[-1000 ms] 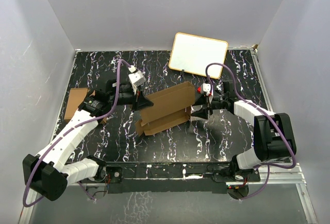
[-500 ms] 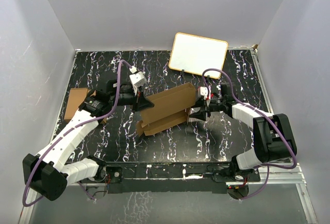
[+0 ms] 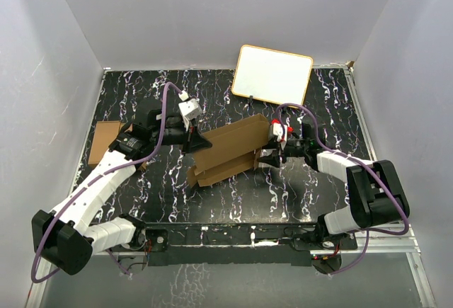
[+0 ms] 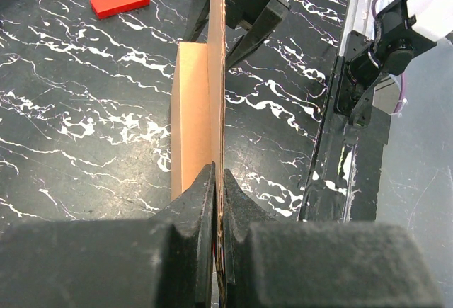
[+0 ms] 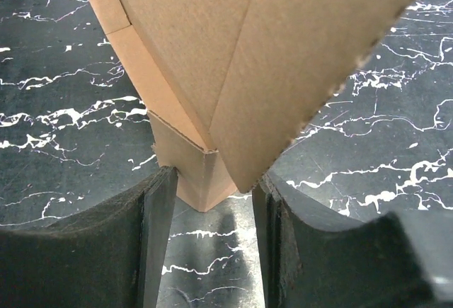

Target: Fold the paper box

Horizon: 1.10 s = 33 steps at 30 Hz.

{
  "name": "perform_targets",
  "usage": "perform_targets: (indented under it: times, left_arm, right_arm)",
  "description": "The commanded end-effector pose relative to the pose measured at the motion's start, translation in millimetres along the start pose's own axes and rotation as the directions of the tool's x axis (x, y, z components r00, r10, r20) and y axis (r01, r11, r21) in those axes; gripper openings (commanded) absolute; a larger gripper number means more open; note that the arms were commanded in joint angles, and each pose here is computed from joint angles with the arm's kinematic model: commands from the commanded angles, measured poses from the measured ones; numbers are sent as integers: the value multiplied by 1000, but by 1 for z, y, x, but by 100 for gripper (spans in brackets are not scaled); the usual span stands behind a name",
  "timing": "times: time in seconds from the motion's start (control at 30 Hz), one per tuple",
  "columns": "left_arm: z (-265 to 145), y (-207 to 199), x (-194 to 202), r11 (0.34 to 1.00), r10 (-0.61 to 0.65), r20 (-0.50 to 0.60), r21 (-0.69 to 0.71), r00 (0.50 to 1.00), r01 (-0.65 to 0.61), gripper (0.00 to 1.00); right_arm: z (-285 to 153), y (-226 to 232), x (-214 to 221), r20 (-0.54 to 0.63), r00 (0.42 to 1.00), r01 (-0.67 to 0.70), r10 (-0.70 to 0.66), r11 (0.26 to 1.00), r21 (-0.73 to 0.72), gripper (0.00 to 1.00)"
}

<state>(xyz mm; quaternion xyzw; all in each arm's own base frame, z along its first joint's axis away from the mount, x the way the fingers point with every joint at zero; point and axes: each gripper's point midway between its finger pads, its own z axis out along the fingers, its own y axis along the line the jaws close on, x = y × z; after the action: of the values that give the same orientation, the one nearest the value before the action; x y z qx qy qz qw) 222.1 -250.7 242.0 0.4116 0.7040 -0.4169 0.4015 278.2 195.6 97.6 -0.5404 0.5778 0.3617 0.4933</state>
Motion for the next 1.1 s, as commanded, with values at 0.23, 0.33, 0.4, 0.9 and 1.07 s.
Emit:
perform_targets:
  times: [0.23, 0.33, 0.4, 0.9, 1.07]
  left_arm:
    - [0, -6, 13, 999, -24, -45, 25, 999, 26, 0]
    - [0, -7, 13, 999, -26, -46, 25, 999, 28, 0]
    - [0, -6, 12, 999, -25, -45, 25, 999, 26, 0]
    - [2, -4, 12, 999, -33, -47, 25, 998, 34, 0]
    - [2, -4, 12, 999, -34, -44, 24, 998, 35, 0]
  right_arm:
    - [4, -13, -31, 79, 982, 167, -172, 983, 73, 48]
    - [5, -14, -32, 79, 981, 172, -179, 982, 80, 48]
    - [6, -14, -32, 78, 981, 171, -177, 982, 80, 46]
    - [15, -13, -34, 77, 981, 171, -177, 982, 74, 33]
    - [18, -12, -34, 70, 981, 174, -180, 982, 77, 33]
